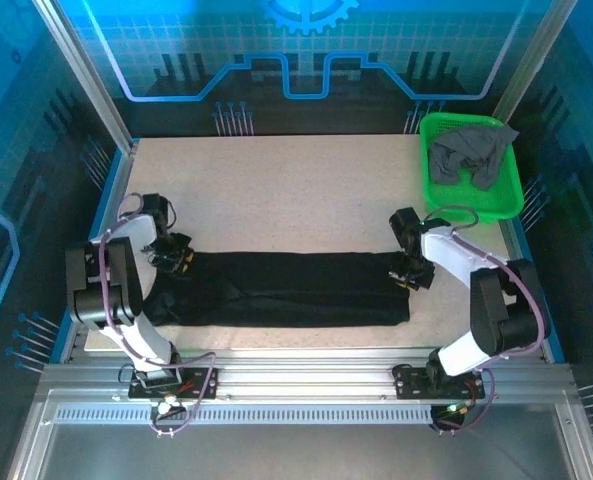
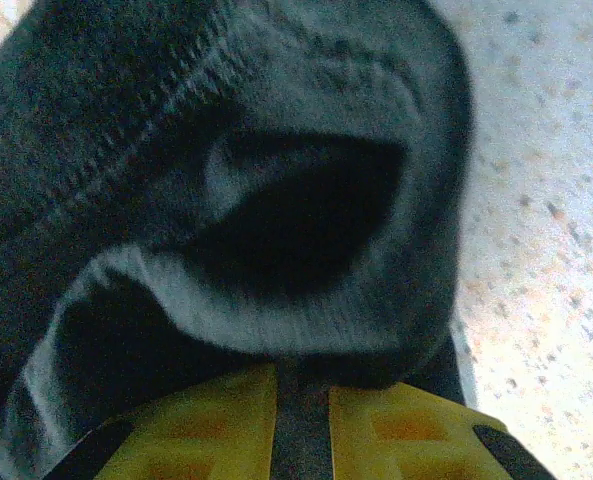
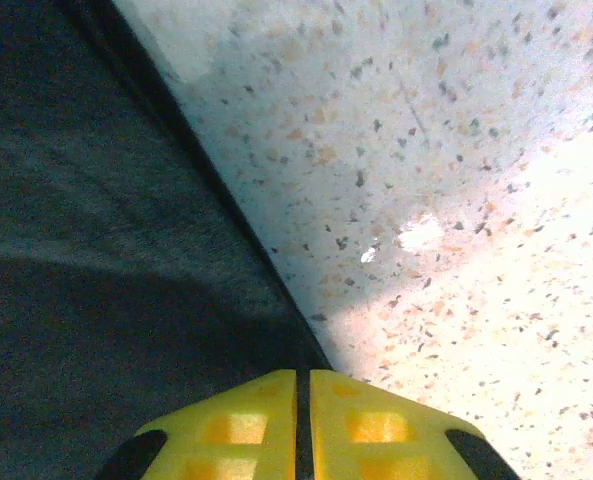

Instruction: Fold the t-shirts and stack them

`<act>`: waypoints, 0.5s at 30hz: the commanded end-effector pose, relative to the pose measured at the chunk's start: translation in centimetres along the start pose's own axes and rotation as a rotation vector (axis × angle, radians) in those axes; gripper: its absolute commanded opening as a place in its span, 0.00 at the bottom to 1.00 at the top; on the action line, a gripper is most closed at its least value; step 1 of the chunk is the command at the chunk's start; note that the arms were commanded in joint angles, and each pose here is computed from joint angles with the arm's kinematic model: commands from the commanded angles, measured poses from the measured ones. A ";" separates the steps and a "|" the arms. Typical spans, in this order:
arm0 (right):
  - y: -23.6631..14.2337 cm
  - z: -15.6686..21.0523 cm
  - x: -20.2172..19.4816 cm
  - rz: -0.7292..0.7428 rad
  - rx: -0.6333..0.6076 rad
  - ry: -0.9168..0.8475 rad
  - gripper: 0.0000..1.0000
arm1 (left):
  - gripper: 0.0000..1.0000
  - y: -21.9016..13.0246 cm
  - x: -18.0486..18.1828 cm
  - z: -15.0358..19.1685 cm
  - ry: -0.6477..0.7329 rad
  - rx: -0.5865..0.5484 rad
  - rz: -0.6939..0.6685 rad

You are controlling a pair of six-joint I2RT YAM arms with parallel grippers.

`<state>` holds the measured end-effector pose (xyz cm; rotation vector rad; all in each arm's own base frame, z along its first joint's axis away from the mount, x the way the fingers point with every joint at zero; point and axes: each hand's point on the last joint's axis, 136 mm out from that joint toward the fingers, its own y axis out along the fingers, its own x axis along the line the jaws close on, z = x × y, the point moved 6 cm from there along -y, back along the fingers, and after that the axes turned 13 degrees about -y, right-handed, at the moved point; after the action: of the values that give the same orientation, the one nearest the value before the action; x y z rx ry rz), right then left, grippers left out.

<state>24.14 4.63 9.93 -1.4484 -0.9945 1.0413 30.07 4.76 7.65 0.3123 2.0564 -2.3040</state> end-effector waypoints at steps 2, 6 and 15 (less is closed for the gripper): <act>-3.7 -1.4 2.6 -0.021 -0.126 -0.113 0.16 | 0.23 -2.7 -1.4 -0.1 0.064 -0.057 0.037; -3.3 -1.7 6.4 -0.100 -0.101 -0.179 0.19 | 0.30 -4.5 -1.4 2.0 0.129 -0.095 0.063; 1.5 -3.4 9.2 -0.081 0.068 -0.182 0.20 | 0.23 0.0 -0.7 4.8 0.107 0.075 -0.016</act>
<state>29.15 12.06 8.41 -1.3063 -1.1579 1.1459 30.59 0.56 10.20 0.5278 2.0773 -2.3224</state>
